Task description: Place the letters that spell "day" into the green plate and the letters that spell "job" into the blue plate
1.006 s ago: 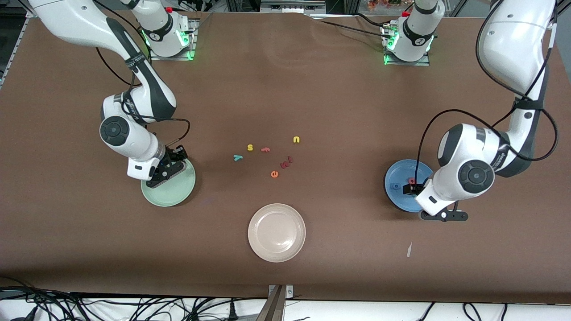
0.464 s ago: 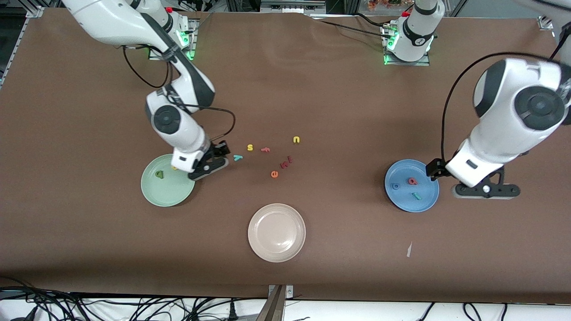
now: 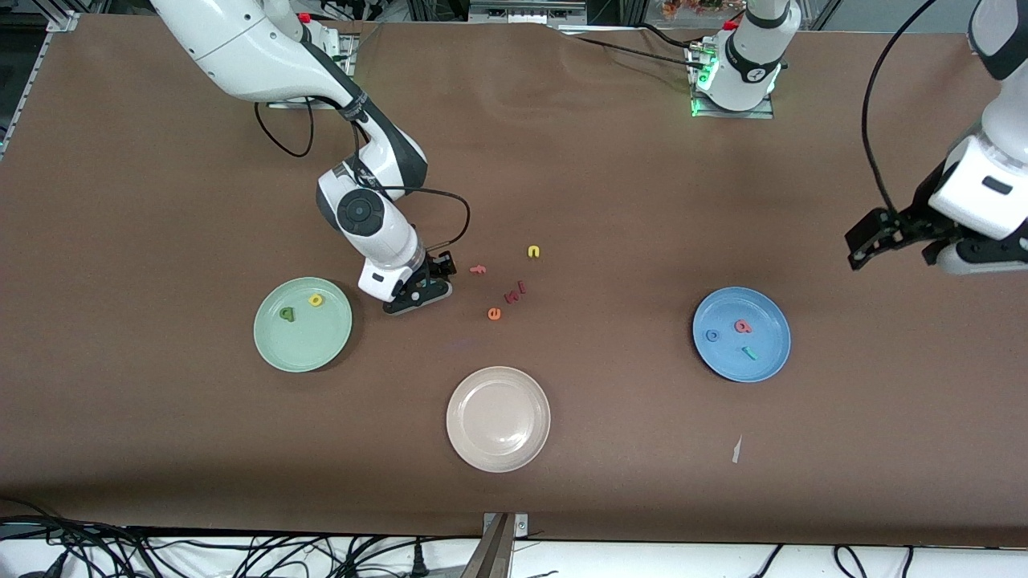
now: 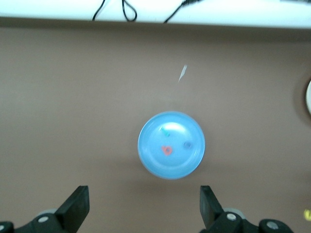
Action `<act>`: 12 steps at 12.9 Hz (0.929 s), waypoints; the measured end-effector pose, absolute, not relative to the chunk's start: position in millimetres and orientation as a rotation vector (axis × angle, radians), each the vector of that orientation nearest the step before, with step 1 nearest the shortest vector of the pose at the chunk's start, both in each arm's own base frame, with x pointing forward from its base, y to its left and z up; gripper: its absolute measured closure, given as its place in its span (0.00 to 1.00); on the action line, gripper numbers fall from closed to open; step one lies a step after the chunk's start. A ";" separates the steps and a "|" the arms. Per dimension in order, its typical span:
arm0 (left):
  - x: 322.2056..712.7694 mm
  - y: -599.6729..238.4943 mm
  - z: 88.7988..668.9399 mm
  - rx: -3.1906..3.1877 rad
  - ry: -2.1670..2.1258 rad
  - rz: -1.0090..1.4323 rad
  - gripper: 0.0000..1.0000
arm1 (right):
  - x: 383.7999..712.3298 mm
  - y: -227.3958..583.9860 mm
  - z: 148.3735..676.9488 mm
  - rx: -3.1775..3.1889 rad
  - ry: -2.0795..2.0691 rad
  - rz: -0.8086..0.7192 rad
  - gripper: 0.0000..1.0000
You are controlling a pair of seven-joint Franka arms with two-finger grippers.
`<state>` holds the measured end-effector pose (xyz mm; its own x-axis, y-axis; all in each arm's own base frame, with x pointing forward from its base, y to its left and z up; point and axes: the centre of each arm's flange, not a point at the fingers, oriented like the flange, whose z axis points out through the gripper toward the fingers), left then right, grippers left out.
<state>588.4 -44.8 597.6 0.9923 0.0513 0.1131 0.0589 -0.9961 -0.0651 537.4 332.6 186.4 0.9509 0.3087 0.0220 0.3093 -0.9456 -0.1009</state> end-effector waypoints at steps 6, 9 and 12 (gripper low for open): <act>539.8 -64.7 570.2 -3.051 0.012 -0.031 0.00 | 528.7 342.3 173.9 -3.031 -0.406 0.012 0.26; 536.6 -75.7 574.3 -3.049 0.038 0.007 0.00 | 527.7 343.7 173.2 -3.034 -0.406 0.010 0.28; 534.2 -76.8 572.7 -3.101 0.010 0.059 0.00 | 530.9 338.6 172.1 -3.042 -0.400 0.001 0.30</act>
